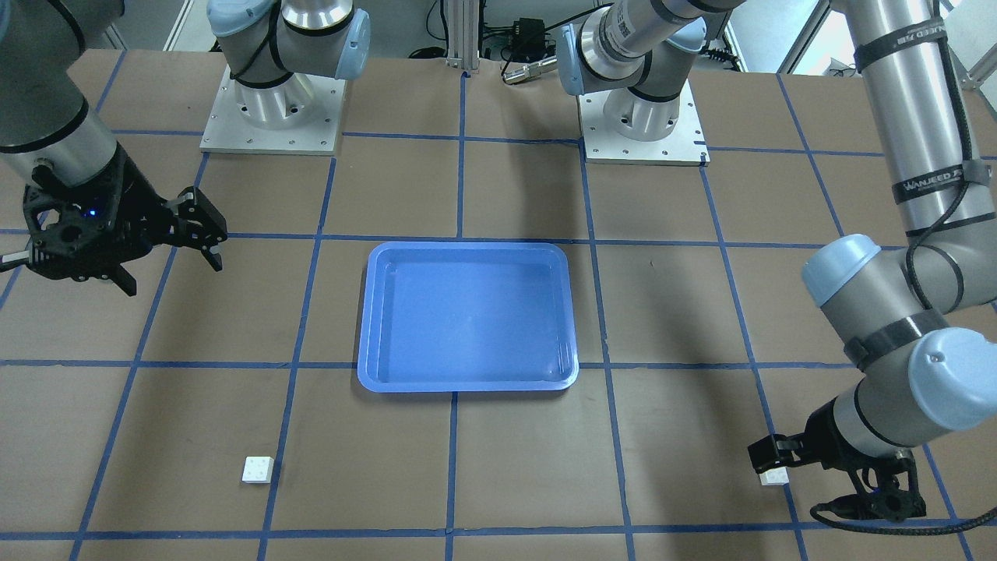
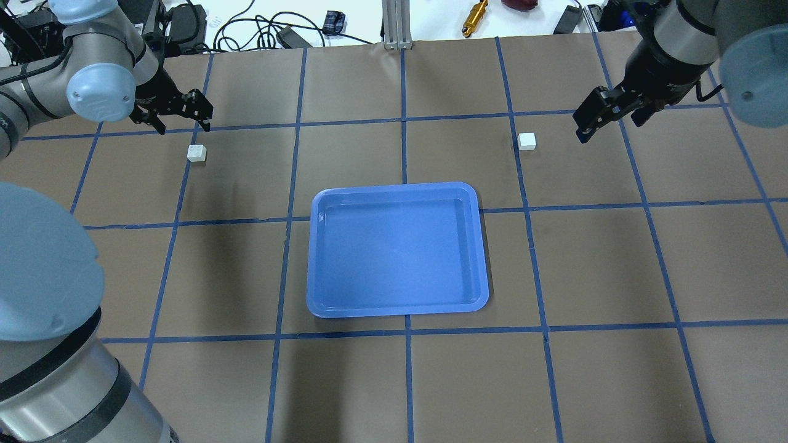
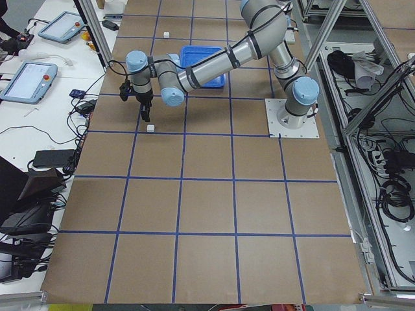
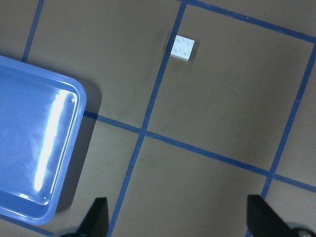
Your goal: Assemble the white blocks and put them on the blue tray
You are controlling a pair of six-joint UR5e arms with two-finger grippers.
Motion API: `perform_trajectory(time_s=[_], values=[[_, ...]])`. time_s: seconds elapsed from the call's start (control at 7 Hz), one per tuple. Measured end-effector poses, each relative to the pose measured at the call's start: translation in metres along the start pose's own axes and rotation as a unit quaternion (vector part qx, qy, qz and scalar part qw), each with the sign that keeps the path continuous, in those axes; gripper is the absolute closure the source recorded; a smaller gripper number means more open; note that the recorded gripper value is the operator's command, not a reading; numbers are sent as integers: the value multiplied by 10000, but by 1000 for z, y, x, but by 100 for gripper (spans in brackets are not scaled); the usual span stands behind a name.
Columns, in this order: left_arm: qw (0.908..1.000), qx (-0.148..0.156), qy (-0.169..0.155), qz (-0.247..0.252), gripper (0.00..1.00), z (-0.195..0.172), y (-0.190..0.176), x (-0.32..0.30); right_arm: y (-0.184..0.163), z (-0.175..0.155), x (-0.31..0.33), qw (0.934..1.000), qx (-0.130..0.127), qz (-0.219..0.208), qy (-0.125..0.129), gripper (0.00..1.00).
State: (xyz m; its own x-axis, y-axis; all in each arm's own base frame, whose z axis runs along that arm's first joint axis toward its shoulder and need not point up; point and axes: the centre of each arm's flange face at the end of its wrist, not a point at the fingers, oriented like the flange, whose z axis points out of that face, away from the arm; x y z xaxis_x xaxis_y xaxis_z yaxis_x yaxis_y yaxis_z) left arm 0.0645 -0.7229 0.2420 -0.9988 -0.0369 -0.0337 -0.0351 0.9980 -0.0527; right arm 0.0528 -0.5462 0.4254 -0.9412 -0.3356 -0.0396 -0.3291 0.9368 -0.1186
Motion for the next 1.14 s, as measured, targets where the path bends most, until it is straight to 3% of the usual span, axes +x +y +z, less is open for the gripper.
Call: perform_trajectory(time_s=[0.57,0.71,0.86,1.14], values=[[9998,-186,21,-31,4,56,0,-7,-29,48,32,9987,303,-395,-62,0],[9996,-265,44,-36,15,61,6,-7,-33,57,38,9982,358,-467,-107,0],[9994,-328,61,-34,42,63,12,-5,-39,71,45,9978,410,-518,-110,0],[9993,-355,67,7,61,63,14,-5,-47,98,71,9955,508,-784,-164,0]])
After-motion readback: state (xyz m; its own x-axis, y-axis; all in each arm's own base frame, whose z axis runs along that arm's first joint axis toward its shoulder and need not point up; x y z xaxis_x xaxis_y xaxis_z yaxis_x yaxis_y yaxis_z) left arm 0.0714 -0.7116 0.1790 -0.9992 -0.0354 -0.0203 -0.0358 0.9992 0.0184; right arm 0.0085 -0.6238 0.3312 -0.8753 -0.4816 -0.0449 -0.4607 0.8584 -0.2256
